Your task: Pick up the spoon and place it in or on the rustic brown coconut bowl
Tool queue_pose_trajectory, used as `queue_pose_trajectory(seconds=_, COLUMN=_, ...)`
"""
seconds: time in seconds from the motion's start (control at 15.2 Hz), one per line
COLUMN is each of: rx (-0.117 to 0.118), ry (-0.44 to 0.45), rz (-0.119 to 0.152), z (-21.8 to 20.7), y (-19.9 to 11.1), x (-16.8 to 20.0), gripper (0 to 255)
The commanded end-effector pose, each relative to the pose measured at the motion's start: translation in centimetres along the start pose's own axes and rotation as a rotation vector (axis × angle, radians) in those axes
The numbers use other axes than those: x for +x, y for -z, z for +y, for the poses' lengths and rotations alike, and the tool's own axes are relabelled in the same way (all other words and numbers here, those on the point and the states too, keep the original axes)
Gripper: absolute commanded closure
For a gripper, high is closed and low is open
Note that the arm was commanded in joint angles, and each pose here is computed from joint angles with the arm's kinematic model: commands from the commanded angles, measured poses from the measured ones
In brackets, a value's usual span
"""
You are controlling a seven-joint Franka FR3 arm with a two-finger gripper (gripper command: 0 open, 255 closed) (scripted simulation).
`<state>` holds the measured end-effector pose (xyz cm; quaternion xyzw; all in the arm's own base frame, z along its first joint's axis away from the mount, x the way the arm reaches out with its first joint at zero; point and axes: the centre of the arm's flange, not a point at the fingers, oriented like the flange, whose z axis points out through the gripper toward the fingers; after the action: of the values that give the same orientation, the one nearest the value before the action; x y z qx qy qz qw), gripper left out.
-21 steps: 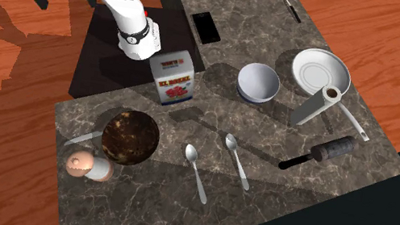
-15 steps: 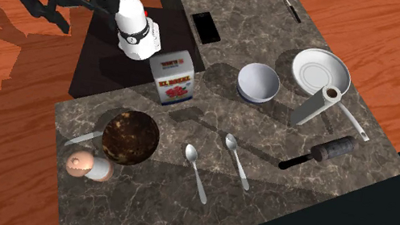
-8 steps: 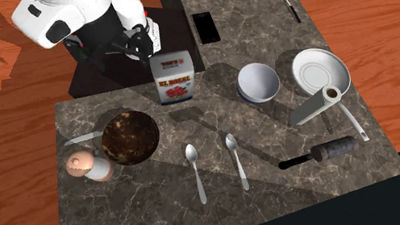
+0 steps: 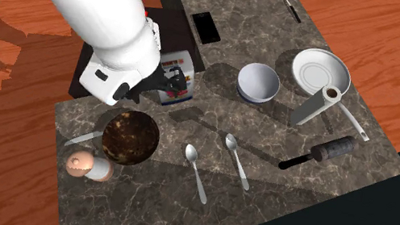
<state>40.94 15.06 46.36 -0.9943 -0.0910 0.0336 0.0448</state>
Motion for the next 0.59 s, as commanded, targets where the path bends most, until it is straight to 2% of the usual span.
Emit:
queue_pose_trajectory(seconds=0.0, rx=0.004, ry=0.011, rz=-0.007, z=-1.4, y=-2.0, x=1.6, gripper=0)
queue_pose_trajectory(seconds=0.53, rx=0.015, ry=0.053, rz=-0.036, z=-7.0, y=-8.9, x=7.5, gripper=0)
